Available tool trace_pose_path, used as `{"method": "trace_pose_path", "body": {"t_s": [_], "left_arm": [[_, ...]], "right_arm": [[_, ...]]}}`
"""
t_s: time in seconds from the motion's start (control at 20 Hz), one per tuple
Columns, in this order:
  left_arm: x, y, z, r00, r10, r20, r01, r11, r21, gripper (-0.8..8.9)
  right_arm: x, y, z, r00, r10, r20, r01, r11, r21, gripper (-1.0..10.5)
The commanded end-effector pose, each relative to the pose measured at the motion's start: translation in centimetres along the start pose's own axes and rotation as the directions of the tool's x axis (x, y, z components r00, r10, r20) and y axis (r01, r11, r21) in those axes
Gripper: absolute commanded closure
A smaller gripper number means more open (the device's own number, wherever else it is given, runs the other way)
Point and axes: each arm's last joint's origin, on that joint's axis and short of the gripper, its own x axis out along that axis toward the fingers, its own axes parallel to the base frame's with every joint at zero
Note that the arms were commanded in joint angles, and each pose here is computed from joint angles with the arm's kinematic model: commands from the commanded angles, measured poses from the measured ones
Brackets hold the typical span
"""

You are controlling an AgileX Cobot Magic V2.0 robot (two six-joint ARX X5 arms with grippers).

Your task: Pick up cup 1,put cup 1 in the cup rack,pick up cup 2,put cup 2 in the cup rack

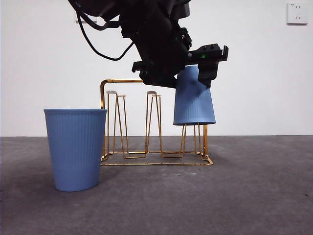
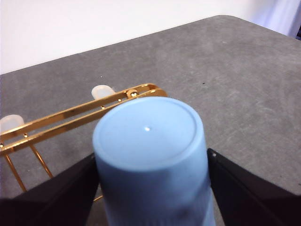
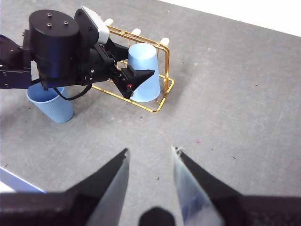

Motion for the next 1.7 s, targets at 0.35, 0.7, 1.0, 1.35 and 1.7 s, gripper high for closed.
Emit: {"method": "trace_pose_path", "body": {"t_s": [0.35,0.7,1.0,1.35,1.7], "left_arm": [[0.0,-0.7,-1.7,0.992,-0.001,-0.123,-0.001,1.000,-0.020,8.21],[0.0,-0.7,-1.9,0.990,-0.020,-0.142,0.014,0.999,-0.042,6.93],[0.1,-0.5,-2.1,0.983,-0.069,-0.168,0.061,0.997,-0.050,4.02],[0.1,0.0,-2.5,0.965,-0.097,-0.243,0.082,0.994,-0.071,4.02],[-1.3,0.2,-1.9,0.938,-0.131,-0.320,0.115,0.991,-0.070,4.02]], "right_arm": [[0.1,0.0,-0.4,1.000,0.003,-0.029,-0.003,1.000,-0.016,7.9],[0.1,0.0,-0.4,1.000,0.002,-0.030,-0.003,1.000,-0.024,7.9],[0.1,0.0,-0.4,1.000,0.002,-0.030,-0.003,0.999,-0.034,7.9],[0.1,0.0,-0.4,1.000,0.002,-0.030,-0.003,0.999,-0.035,7.9],[0.1,0.0,-0.4,1.000,0.002,-0.030,-0.003,0.999,-0.039,7.9]]}}
